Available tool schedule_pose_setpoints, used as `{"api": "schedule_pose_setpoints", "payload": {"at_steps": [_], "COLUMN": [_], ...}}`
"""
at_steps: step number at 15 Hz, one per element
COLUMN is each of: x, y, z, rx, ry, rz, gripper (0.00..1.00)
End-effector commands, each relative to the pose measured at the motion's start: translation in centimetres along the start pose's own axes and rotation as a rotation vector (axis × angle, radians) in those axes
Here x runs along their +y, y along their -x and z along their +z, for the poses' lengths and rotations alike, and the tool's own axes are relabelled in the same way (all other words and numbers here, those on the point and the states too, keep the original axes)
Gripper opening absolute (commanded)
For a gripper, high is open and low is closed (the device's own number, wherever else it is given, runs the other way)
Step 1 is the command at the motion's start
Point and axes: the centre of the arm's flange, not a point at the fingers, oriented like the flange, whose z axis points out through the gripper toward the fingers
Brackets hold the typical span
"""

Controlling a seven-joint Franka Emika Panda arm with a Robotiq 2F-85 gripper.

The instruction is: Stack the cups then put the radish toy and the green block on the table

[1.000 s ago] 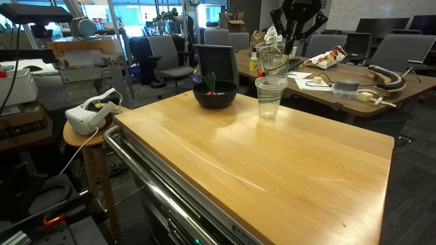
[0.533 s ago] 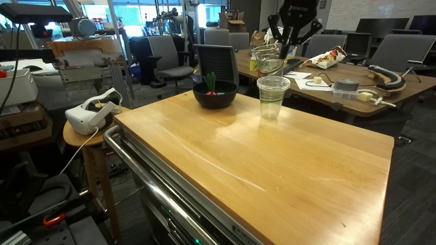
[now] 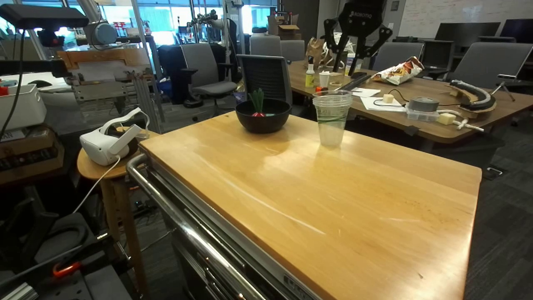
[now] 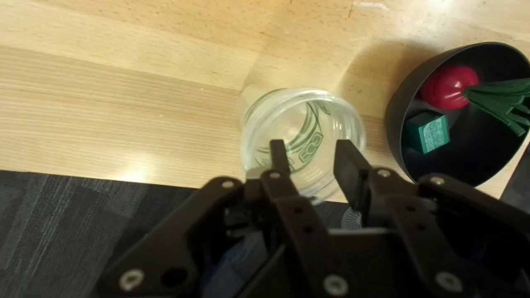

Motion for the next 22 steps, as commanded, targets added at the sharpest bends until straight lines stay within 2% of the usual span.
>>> {"api": "schedule_pose_setpoints", "payload": {"at_steps": [1,3,5,6,8,11,12,16,18,22], "x": [-0.3,-1.0,-2.1,-2.8,-4.7,-7.1,-5.7,-7.0,-6.9,-10.3], "y": [1.3,3.4,5.3,5.9,6.5,6.6,6.2,5.6,6.1,3.8], "z": [-5.2,-8.4,-11.0,-11.7,-12.3,-11.4,-11.8,-11.0,-11.3,-11.6], "rx": [0.058,0.086,0.062,0.064,0.034,-0.021,0.014,-0.019,0.072,0.248], "ry": [-0.005,-0.026,-0.085,-0.111,-0.139,-0.071,-0.091,-0.08,0.007,0.138], "rz": [-0.036,-0.065,-0.093,-0.096,-0.125,-0.272,-0.196,-0.25,-0.212,-0.272], "gripper": [0.67,0.82,0.97,1.0,1.0,1.0,1.0,1.0,1.0,1.0]}}
